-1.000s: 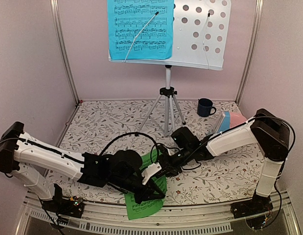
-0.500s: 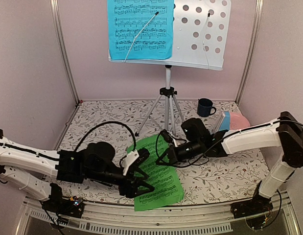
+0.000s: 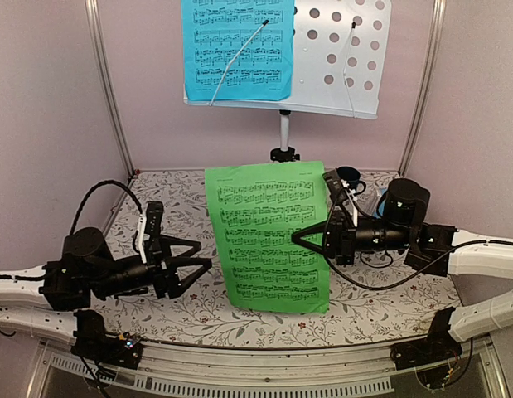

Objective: Set up the instrument practice props

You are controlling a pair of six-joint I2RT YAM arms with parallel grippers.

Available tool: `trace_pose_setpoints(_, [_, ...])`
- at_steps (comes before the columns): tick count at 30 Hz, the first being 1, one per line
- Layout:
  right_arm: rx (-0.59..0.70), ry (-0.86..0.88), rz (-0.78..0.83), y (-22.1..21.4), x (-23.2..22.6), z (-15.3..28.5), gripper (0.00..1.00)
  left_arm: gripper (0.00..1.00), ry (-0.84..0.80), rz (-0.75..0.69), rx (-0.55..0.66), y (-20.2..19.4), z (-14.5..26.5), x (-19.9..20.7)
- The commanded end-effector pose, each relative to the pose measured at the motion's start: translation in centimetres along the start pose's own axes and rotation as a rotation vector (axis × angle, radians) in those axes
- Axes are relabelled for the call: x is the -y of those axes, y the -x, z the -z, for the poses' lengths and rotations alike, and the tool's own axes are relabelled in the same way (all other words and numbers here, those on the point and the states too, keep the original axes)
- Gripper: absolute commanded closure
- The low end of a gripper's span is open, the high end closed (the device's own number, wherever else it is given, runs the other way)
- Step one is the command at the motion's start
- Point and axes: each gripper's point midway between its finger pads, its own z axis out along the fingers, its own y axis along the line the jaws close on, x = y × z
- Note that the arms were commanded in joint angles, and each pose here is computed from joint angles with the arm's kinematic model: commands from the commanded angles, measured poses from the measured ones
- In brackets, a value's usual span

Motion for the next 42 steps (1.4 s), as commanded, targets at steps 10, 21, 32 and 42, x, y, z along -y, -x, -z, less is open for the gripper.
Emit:
trace_pose_setpoints(10, [0.097,0.092,0.132,2.7,-3.9,2.6,1.0,0.23,0.024,-0.036,-0.061,-1.6,-2.6,-0.6])
trace_pose_setpoints(21, [0.139,0.141,0.24,4.3,-6.2,3.9,0.98,0.25,-0.217,-0.083,-0.022,1.1,-4.9,4.9])
trace_pose_setpoints(32, [0.205,0.084,0.336,6.7,-7.0,5.2,0.97,0.74,-0.288,-0.119,0.134,6.3,-6.6,8.5])
trace_pose_setpoints(42, [0.385,-0.257,0.325,12.9,-3.7,7.8,0.49,1.0,0.04,-0.2,0.193,13.9,-8.1,6.2])
